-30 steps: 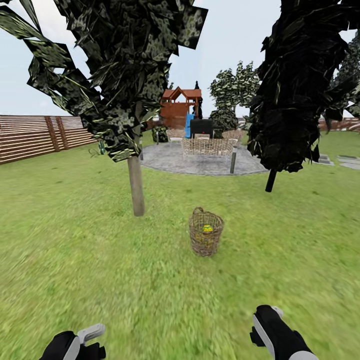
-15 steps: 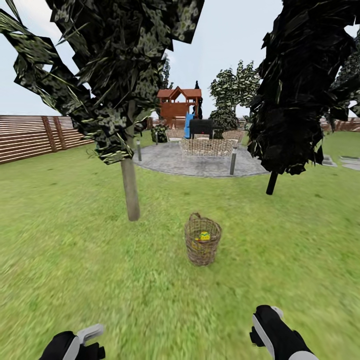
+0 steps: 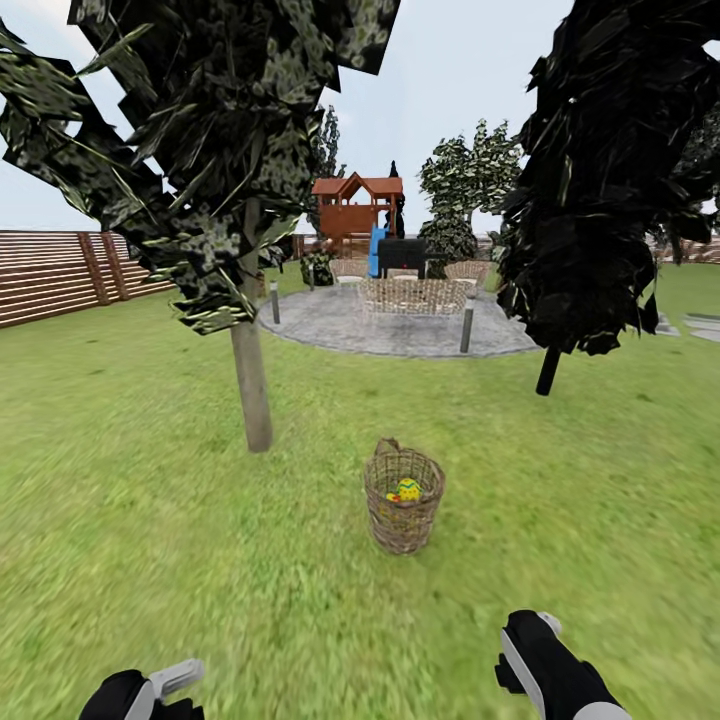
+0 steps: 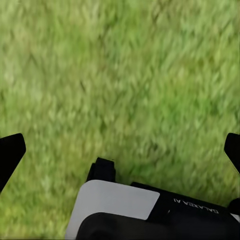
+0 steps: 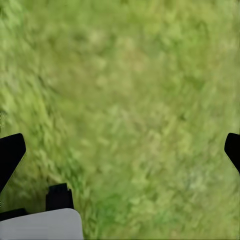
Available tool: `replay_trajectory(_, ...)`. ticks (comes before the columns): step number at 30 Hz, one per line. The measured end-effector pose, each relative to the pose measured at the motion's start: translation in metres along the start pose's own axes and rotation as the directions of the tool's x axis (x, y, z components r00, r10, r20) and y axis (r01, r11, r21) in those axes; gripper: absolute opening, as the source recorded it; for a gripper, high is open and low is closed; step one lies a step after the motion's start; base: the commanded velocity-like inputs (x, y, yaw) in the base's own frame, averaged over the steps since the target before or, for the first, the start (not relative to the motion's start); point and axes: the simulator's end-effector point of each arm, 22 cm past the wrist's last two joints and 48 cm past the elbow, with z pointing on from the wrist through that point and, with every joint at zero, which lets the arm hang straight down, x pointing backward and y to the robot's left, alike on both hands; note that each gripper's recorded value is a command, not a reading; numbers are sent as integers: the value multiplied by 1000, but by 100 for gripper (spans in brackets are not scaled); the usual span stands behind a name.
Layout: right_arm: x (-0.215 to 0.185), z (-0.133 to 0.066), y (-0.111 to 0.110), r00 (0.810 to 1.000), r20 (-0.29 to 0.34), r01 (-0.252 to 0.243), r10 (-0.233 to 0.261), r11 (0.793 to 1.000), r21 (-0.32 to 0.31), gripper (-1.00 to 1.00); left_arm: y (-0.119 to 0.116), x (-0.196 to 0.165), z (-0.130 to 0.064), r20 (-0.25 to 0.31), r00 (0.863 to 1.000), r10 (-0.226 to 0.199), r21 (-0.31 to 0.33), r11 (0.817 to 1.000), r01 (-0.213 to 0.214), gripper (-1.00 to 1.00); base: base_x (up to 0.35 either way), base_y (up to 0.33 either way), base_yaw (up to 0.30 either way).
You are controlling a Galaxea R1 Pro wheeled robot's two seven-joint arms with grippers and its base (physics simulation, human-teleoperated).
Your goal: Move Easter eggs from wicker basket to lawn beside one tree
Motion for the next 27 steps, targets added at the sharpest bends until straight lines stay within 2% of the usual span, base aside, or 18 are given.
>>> replay_trajectory(27, 3, 0, 8, 1000, -6, 7, -7, 1000, -10, 100, 2, 1, 1, -1, 1000, 1, -5, 1000, -1, 100, 315, 0, 0)
